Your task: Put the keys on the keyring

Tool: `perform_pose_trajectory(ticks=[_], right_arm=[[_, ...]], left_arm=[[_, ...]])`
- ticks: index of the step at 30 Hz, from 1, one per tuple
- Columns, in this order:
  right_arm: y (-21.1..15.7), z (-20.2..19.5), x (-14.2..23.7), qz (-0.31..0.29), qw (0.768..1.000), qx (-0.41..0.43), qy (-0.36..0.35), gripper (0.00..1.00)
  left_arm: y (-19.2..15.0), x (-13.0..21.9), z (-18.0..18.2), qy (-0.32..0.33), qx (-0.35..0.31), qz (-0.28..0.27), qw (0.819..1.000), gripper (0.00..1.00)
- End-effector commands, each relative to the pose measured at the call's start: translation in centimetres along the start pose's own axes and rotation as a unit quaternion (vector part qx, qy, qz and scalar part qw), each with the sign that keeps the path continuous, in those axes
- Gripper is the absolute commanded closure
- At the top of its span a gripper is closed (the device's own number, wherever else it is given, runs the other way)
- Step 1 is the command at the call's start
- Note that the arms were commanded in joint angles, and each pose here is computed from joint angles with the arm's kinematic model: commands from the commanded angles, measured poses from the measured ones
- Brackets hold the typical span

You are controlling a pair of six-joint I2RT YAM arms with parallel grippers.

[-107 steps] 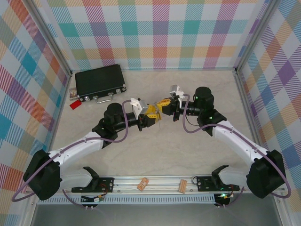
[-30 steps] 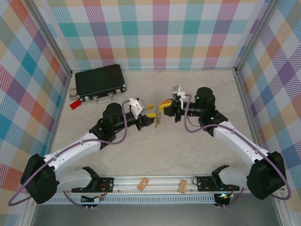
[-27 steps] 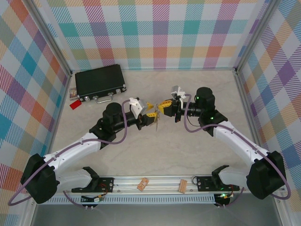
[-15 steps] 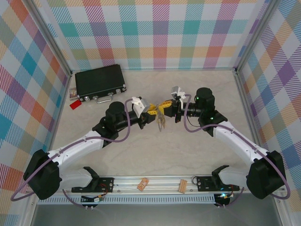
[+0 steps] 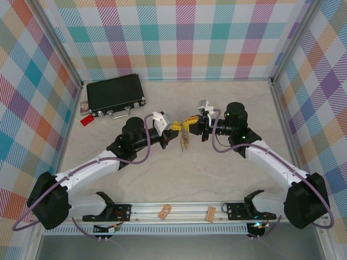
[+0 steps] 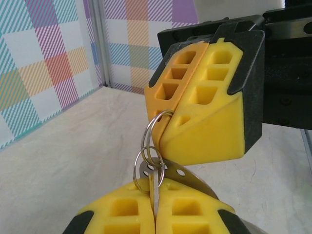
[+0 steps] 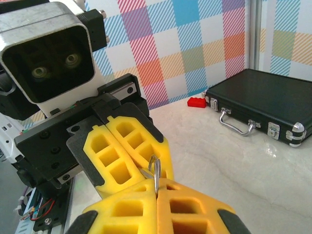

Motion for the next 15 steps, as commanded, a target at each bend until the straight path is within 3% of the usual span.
perform_pose_trajectory(ticks=[1,9,15], right_arm=[[1.5,0.4,0.7,-0.038,0.999,0.024,-0.001,1.0],[2.5,0.7,1.4,-0.07,0.997,0.029,-0.003,1.0],[2.5,0.9,1.4,-0.068,0.997,0.029,0.003,1.0]], left_arm=[[0.5,-0.1,-0.7,-0.021,-0.011,-0.009,1.0,1.0],[-1.1,-1.5,-1.5,-0.044,-0.01,0.048,0.998,1.0],[-1.2,-2.0,-1.8,-0.058,-0.006,0.05,0.997,1.0]])
Point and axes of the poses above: each hand's point on the last joint's axis, 136 mm out from that joint toward the fingers, its own x axis back along the fingers, its own z axis along the line the jaws close on, y = z × x, the point moved 9 cm from there along x, back along the fingers, and after that the axes turned 2 degrees about -x, right-handed, at the moved point
